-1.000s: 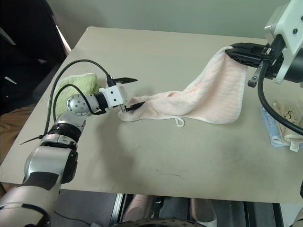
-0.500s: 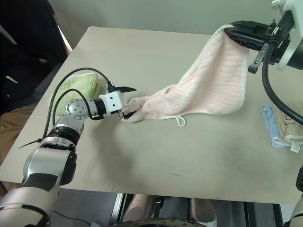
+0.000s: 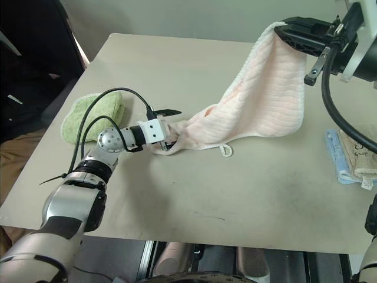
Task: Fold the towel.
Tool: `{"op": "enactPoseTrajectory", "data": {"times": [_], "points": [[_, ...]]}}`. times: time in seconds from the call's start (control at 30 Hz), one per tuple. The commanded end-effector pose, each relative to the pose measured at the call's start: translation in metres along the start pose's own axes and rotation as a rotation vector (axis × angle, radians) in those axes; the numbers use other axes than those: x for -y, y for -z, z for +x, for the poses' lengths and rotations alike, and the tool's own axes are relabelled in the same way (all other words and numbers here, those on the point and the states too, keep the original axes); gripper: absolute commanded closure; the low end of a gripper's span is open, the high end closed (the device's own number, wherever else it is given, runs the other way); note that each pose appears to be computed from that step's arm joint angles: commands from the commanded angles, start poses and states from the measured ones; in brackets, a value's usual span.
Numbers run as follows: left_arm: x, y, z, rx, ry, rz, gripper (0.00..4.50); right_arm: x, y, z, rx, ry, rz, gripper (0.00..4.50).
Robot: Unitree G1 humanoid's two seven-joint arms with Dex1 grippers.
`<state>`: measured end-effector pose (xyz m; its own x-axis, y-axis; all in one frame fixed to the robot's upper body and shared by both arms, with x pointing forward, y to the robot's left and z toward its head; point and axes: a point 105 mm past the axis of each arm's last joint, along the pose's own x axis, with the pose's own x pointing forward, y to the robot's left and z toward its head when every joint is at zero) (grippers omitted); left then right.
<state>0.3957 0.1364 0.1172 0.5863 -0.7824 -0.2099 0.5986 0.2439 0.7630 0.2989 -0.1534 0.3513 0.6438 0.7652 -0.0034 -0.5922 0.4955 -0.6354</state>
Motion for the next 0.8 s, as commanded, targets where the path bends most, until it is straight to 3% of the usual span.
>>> {"op": "enactPoseTrajectory", "data": {"times": [0.03,0.27,0.63,0.73,0.8], "points": [[-0.005,-0.008,0.010,0.012,-0.032,0.052,0.03,0.004,-0.014,-0.005,0.016,0.036,-0.072,4.50],[-0.014,-0.004,0.017,-0.040,-0.155,0.103,0.03,0.004,-0.013,-0.008,0.005,0.048,-0.078,4.50],[-0.027,0.001,0.017,-0.055,-0.300,-0.016,0.03,0.006,-0.011,-0.010,-0.003,0.059,-0.077,4.50],[-0.026,0.001,0.017,-0.033,-0.301,-0.067,0.65,0.007,-0.010,-0.009,-0.007,0.062,-0.079,4.50],[-0.024,0.000,0.016,-0.021,-0.287,-0.081,1.30,0.008,-0.009,-0.009,-0.009,0.062,-0.079,4.50]]}}
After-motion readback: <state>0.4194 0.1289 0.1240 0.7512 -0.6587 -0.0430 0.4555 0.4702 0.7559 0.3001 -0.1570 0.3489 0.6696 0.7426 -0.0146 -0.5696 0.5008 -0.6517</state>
